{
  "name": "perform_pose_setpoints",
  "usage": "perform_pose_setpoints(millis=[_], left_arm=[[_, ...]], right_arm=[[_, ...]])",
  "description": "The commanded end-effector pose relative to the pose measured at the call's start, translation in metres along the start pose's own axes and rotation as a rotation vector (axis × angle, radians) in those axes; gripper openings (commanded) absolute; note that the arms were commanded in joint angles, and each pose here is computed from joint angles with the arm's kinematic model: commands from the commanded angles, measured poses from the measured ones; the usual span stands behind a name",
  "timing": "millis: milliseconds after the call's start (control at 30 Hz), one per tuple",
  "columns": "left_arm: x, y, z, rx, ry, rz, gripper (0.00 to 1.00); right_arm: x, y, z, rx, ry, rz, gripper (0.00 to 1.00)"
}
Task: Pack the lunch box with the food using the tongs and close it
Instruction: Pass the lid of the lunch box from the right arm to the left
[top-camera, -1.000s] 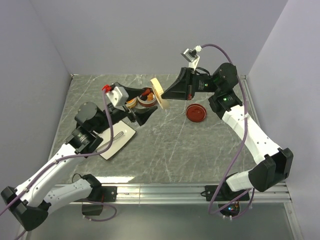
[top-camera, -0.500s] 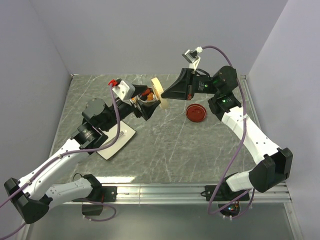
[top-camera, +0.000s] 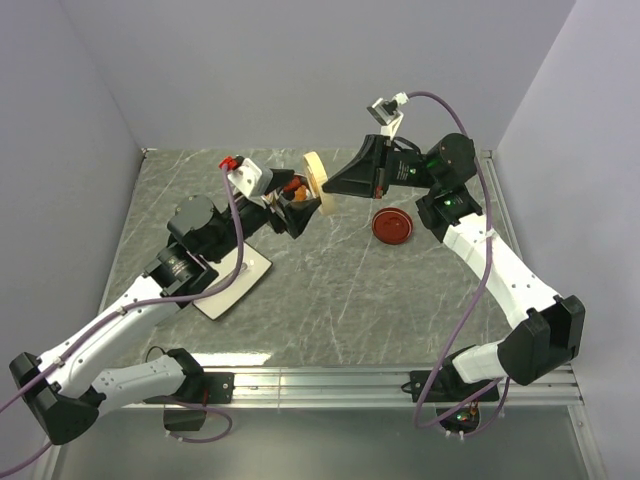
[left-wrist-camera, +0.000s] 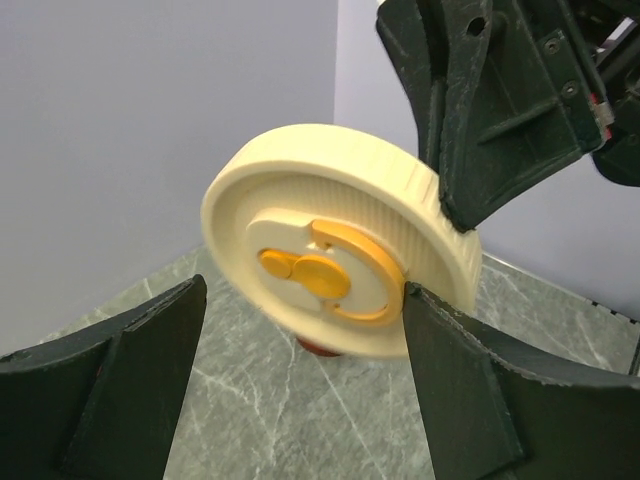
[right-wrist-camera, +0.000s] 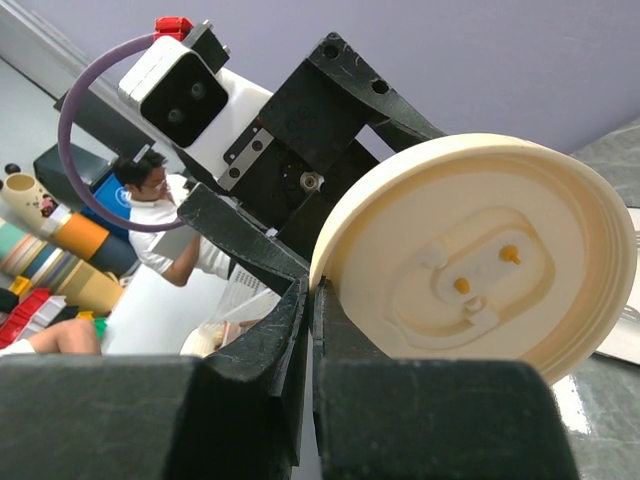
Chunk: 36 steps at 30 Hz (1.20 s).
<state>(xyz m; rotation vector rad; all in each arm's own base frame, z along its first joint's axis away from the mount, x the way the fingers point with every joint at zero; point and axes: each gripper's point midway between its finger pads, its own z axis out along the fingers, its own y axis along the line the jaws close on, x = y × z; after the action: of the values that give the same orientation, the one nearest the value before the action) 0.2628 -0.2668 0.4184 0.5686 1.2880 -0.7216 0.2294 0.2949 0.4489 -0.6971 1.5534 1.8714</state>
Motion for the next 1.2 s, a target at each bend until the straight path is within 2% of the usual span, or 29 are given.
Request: perform_pose_setpoints(millis=[0, 333, 400, 433, 533, 667, 733, 800, 833, 867, 933, 1167], left_arm=[[-0.022, 0.020, -0.007, -0.102, -0.035, 0.041, 0.84], [-0.025, 0.063, -0.033, -0.239, -0.024, 0.051, 0.83], [-0.021, 0.059, -0.035, -0.184, -0.019, 0.060, 0.81], [-0.024, 0.038, -0.038, -0.069, -0.032, 0.080, 0.81], [-0.024, 0.004, -0.049, 0.115, -0.069, 0.114, 0.82], [-0.020, -0.020, -0.055, 0.251, -0.059, 0.090, 0.75], [-0.025, -0.025, -0.053, 0.269, -0.077, 0.046, 0.73], [-0.035, -0.024, -0.050, 0.258, -0.115, 0.016, 0.74], [-0.036, -0.023, -0.047, 0.248, -0.116, -0.036, 0.74], [-0.038, -0.021, -0.045, 0.237, -0.126, -0.056, 0.73], [-0.045, -0.017, -0.038, 0.214, -0.153, -0.111, 0.73], [-0.070, -0.020, -0.016, 0.264, -0.219, -0.205, 0.68]], right_arm=[[-0.005, 0.028, -0.007, -0.027, -0.020, -0.096, 0.00], [-0.005, 0.024, -0.010, -0.011, -0.017, -0.087, 0.00], [-0.006, 0.024, -0.010, -0.014, -0.016, -0.088, 0.00], [-0.006, 0.025, -0.010, -0.017, -0.012, -0.091, 0.00], [-0.006, 0.025, -0.010, -0.023, -0.001, -0.100, 0.00], [-0.006, 0.033, -0.011, -0.058, 0.007, -0.119, 0.00], [-0.007, 0.035, -0.013, -0.076, -0.007, -0.103, 0.00], [-0.015, 0.040, -0.016, -0.109, -0.060, -0.062, 0.00], [-0.019, 0.041, -0.017, -0.124, -0.081, 0.028, 0.00], [-0.023, 0.049, -0.022, -0.164, -0.115, -0.017, 0.00], [-0.034, 0.050, -0.026, -0.197, -0.201, 0.040, 0.00], [-0.052, 0.055, -0.037, -0.289, -0.334, 0.168, 0.00]])
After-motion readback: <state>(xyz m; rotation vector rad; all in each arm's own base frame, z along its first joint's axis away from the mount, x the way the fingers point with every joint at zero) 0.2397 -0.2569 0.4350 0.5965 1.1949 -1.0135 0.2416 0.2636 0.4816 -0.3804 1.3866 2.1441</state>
